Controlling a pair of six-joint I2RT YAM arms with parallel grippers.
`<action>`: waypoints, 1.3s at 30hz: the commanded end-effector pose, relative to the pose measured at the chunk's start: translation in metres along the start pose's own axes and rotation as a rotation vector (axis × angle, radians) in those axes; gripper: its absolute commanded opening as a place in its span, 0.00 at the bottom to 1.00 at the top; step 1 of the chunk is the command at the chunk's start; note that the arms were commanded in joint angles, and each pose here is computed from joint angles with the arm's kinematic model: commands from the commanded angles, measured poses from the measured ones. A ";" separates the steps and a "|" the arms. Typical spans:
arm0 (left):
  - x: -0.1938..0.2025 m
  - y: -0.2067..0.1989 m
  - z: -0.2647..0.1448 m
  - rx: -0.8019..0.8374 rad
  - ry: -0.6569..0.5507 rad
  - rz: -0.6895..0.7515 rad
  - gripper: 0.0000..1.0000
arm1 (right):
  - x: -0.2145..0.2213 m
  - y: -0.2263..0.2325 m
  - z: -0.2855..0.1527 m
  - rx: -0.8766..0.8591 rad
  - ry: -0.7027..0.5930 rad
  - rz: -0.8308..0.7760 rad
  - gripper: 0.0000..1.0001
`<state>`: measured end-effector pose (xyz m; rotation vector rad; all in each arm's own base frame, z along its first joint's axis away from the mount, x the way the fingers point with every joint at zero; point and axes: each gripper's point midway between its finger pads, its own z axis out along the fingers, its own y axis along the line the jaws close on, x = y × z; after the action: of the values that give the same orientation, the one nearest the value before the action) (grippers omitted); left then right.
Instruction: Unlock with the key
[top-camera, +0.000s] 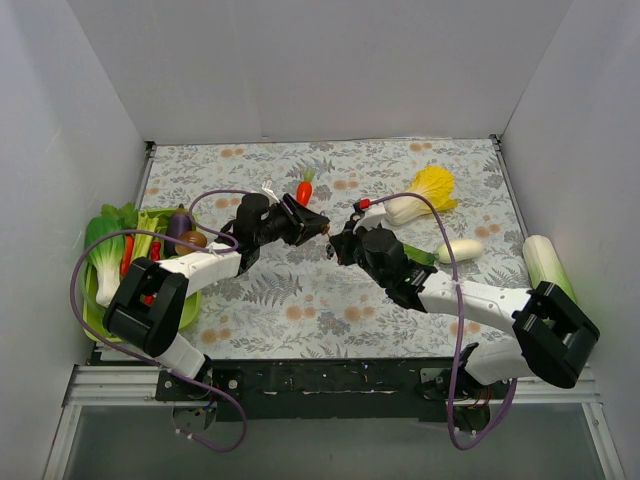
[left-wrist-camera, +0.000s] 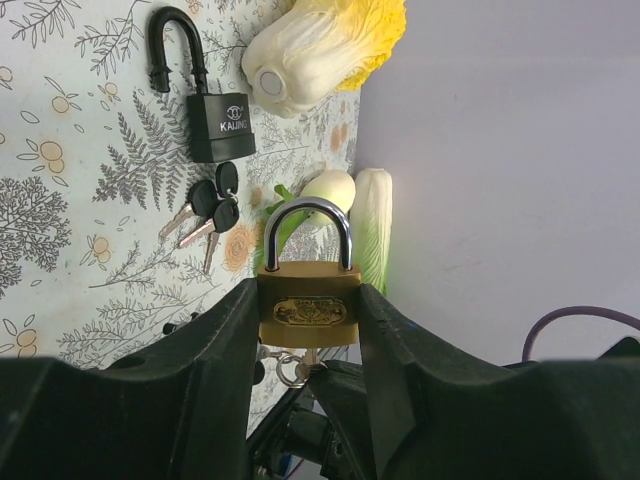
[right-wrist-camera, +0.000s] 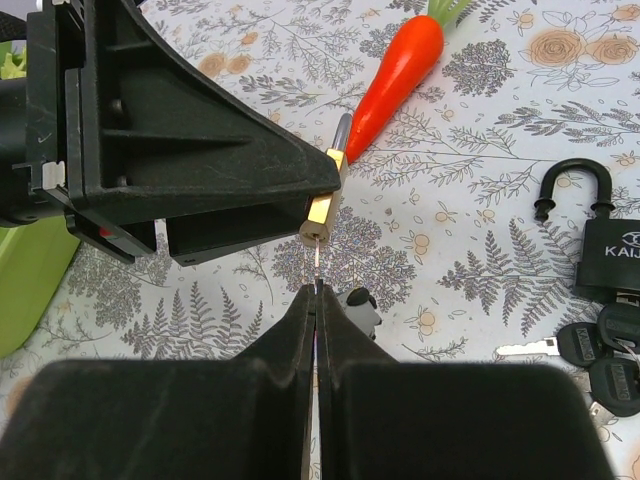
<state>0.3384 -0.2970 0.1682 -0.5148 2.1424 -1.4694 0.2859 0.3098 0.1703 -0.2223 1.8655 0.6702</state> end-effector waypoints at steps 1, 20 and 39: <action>0.016 -0.031 -0.009 0.084 0.063 0.044 0.00 | -0.049 0.014 0.009 -0.027 -0.147 0.054 0.01; 0.026 -0.029 -0.006 0.076 0.073 0.066 0.00 | -0.063 0.018 0.018 -0.040 -0.176 0.086 0.01; 0.035 -0.038 -0.008 0.097 0.088 0.080 0.00 | -0.059 0.006 0.025 -0.001 -0.180 0.084 0.01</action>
<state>0.3419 -0.3000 0.1648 -0.5086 2.1184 -1.4019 0.3032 0.3159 0.1682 -0.1831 1.8721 0.6786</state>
